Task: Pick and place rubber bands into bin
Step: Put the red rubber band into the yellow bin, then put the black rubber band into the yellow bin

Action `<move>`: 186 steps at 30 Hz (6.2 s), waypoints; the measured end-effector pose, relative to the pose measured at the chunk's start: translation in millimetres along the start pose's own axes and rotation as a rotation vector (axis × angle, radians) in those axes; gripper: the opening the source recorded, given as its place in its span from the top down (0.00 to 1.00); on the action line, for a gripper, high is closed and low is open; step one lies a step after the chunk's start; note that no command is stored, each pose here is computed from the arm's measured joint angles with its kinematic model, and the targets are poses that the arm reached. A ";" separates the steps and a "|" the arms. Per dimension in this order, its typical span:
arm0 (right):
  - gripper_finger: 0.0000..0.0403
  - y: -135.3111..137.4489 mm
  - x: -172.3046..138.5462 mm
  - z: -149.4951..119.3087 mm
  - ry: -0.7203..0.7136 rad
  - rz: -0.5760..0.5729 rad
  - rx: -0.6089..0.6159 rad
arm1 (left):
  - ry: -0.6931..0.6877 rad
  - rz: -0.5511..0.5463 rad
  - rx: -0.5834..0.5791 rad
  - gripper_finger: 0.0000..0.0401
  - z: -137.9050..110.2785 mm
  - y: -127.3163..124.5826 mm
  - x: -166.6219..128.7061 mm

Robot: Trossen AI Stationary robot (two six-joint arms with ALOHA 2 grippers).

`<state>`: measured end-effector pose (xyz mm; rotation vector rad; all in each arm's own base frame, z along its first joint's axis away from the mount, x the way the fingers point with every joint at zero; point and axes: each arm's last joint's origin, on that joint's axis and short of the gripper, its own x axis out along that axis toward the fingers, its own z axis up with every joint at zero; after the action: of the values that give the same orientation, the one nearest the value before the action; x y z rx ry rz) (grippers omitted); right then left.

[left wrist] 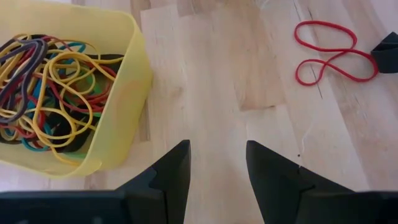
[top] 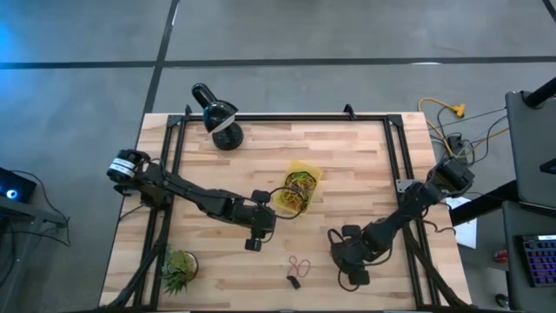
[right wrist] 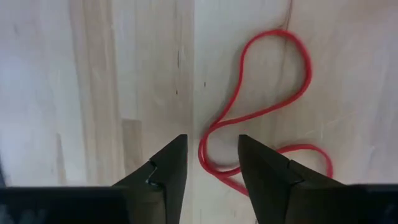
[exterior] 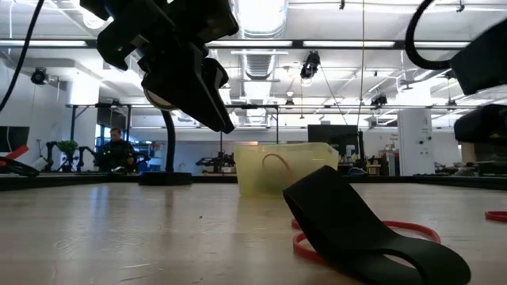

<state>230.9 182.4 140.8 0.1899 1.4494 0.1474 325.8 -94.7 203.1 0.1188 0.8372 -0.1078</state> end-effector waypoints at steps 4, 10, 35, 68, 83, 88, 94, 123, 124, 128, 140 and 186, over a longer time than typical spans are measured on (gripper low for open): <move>0.66 3.1 6.0 -2.5 0.017 -0.016 -0.010 | -0.001 0.000 0.000 0.65 0.1 0.0 0.0; 0.70 1.4 7.8 -3.5 0.007 -0.064 0.046 | 0.000 0.000 0.000 0.65 0.0 0.0 0.0; 0.98 9.2 16.7 -15.2 -0.167 -0.296 0.145 | 0.001 -0.001 -0.001 0.65 -0.4 -0.4 0.1; 0.98 -14.9 -109.6 60.5 -0.404 -1.063 -0.169 | 0.009 -0.002 0.001 0.65 -1.3 -0.6 0.1; 0.98 -63.4 -99.1 84.0 -0.331 -1.100 -0.116 | 0.083 0.080 -0.050 0.65 -22.5 -8.2 -33.7; 0.98 -72.8 -98.4 97.7 -0.326 -1.019 -0.144 | 0.026 0.111 -0.092 0.65 -35.9 -12.7 -57.6; 0.98 -89.8 -99.3 115.6 -0.348 -0.922 -0.182 | -0.052 0.154 -0.139 0.65 -54.4 -17.6 -80.5; 0.87 -172.8 -65.0 110.3 -0.247 -0.330 -0.147 | -0.112 0.130 -0.160 0.65 -67.8 -22.1 -80.7; 0.84 -172.6 -66.4 111.4 -0.252 -0.330 -0.143 | -0.117 0.128 -0.161 0.65 -67.2 -22.2 -80.7; 0.74 -171.4 -75.7 118.5 -0.289 -0.357 -0.137 | -0.122 0.127 -0.163 0.65 -65.9 -22.3 -81.4; 0.65 -163.6 -93.5 123.1 -0.309 -0.383 -0.184 | -0.303 0.084 -0.084 0.65 -51.7 -26.5 -77.9; 0.80 -50.5 -5.9 6.0 -0.342 -0.098 -0.036 | -0.380 -0.348 0.253 0.65 2.4 -89.5 59.8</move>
<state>235.4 131.5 136.2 0.1078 1.1118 0.0571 354.6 -186.4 154.4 0.1831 0.4544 -0.5484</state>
